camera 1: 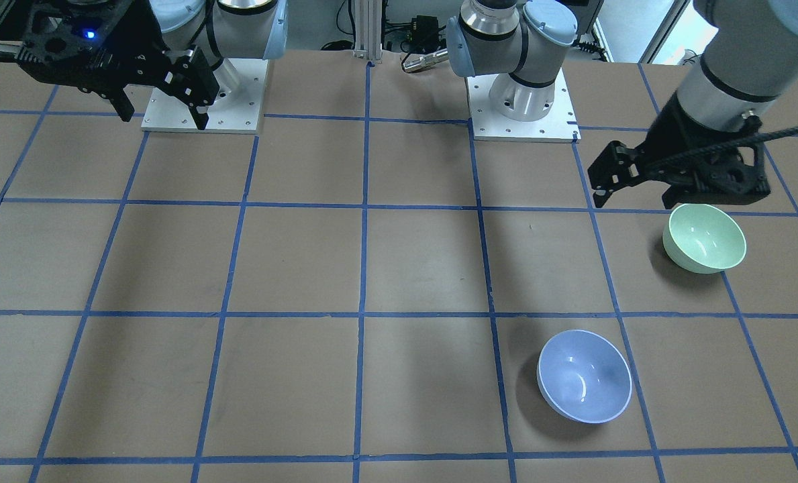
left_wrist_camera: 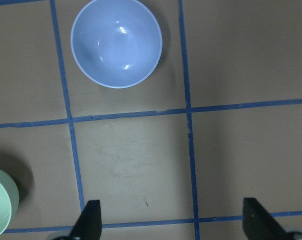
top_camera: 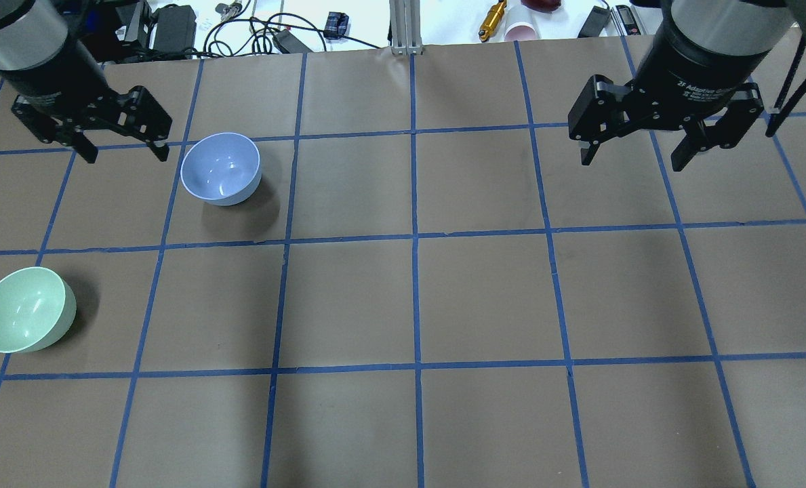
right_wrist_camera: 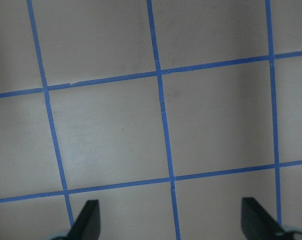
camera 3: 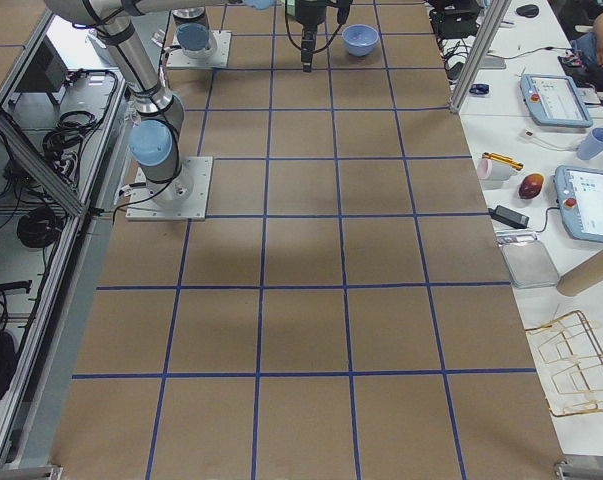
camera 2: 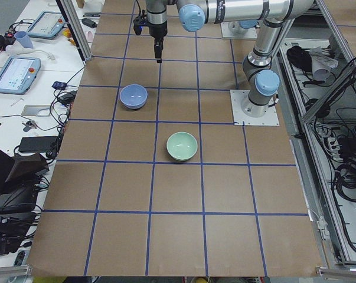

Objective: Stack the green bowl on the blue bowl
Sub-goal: 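Move the left gripper away from the blue bowl toward the green bowl, then lower the left gripper onto the rim of the light green bowl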

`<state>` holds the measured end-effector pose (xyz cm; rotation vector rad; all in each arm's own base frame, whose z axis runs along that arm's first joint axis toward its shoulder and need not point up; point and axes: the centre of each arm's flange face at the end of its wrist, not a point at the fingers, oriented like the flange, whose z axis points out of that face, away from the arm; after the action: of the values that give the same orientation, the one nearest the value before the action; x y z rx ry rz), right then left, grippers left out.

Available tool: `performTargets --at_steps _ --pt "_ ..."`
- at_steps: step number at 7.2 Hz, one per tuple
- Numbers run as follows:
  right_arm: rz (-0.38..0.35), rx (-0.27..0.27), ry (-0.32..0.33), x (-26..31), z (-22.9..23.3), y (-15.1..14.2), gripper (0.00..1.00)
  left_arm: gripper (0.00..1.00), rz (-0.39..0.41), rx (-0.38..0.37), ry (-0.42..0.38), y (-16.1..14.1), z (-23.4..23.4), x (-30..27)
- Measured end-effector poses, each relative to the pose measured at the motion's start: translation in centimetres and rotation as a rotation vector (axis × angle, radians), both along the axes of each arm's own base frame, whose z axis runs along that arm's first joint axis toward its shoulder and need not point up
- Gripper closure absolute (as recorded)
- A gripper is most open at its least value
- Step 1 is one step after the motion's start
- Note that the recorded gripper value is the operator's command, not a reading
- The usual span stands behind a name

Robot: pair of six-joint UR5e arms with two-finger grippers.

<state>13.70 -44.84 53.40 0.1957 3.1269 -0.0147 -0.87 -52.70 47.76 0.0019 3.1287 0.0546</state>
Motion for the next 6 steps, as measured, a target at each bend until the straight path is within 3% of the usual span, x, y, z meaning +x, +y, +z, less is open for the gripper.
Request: performTargets --at_steps 4,6 --pt "0.0 0.0 0.0 0.0 0.0 0.0 0.0 0.0 0.083 0.113 0.082 3.5 -6.2 16.7" --pt "0.0 -0.001 0.0 0.0 0.0 0.0 0.0 0.0 0.014 0.127 0.13 6.2 -9.1 22.8"
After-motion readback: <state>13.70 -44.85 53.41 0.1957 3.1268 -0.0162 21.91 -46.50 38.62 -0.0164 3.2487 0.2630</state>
